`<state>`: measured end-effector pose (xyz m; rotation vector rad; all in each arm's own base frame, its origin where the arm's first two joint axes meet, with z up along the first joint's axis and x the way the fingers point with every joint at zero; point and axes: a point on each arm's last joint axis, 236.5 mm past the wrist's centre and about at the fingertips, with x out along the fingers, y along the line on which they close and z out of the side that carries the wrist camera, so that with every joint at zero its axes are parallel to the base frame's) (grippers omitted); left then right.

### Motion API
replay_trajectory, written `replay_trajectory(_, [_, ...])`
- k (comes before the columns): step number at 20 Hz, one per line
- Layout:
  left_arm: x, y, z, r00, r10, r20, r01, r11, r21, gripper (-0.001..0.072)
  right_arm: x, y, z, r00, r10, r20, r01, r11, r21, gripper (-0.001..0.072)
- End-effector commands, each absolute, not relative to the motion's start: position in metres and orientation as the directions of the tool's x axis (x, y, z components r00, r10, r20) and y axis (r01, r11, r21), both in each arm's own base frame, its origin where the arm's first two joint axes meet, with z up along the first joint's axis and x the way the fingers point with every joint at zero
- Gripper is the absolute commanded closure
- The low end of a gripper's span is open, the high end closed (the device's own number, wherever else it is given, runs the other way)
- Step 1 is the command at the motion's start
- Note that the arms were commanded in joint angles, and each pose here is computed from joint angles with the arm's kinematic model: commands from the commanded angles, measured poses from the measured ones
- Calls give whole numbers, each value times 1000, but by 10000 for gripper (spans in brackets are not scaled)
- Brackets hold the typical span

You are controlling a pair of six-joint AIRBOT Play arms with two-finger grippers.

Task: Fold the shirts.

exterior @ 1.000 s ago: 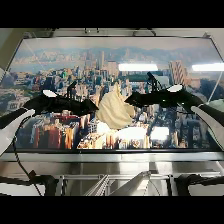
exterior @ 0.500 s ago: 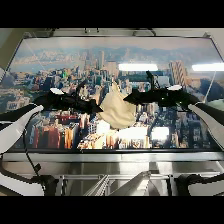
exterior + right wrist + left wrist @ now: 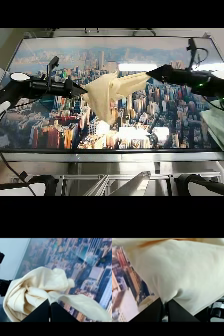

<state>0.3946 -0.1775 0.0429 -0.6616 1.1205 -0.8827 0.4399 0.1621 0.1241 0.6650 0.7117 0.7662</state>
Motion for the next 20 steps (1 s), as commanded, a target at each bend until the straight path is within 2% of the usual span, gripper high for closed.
replay_trajectory(1, [376,-166,37,175,-855,-488,248,518,-819,688,417,152,118,484,764,-426,-375,621,688,699])
replay_trajectory(7, [326,-191,-8,44,-868,-495,232,491,-840,687,362,199,46,264,797,-543,-357,604,713,699])
replay_trajectory(8, [325,-190,-9,40,-868,-495,230,490,-841,657,357,203,36,239,797,-555,-350,604,717,699])
replay_trajectory(10, [333,-182,1,60,-873,-483,238,483,-843,94,356,204,33,232,798,-556,-345,602,720,699])
replay_trajectory(11, [341,-174,12,75,-877,-474,233,478,-847,-3,356,204,34,233,798,-556,-346,602,719,698])
replay_trajectory(14, [351,-159,42,82,-893,-443,220,450,-865,-2,353,204,32,222,796,-563,-350,604,716,698])
replay_trajectory(17, [325,-182,45,-32,-907,-421,192,408,-893,-2,353,204,31,220,795,-565,-349,605,716,697])
replay_trajectory(20, [292,-220,22,-138,-891,-433,165,411,-897,-2,353,202,34,219,799,-561,-351,600,719,698])
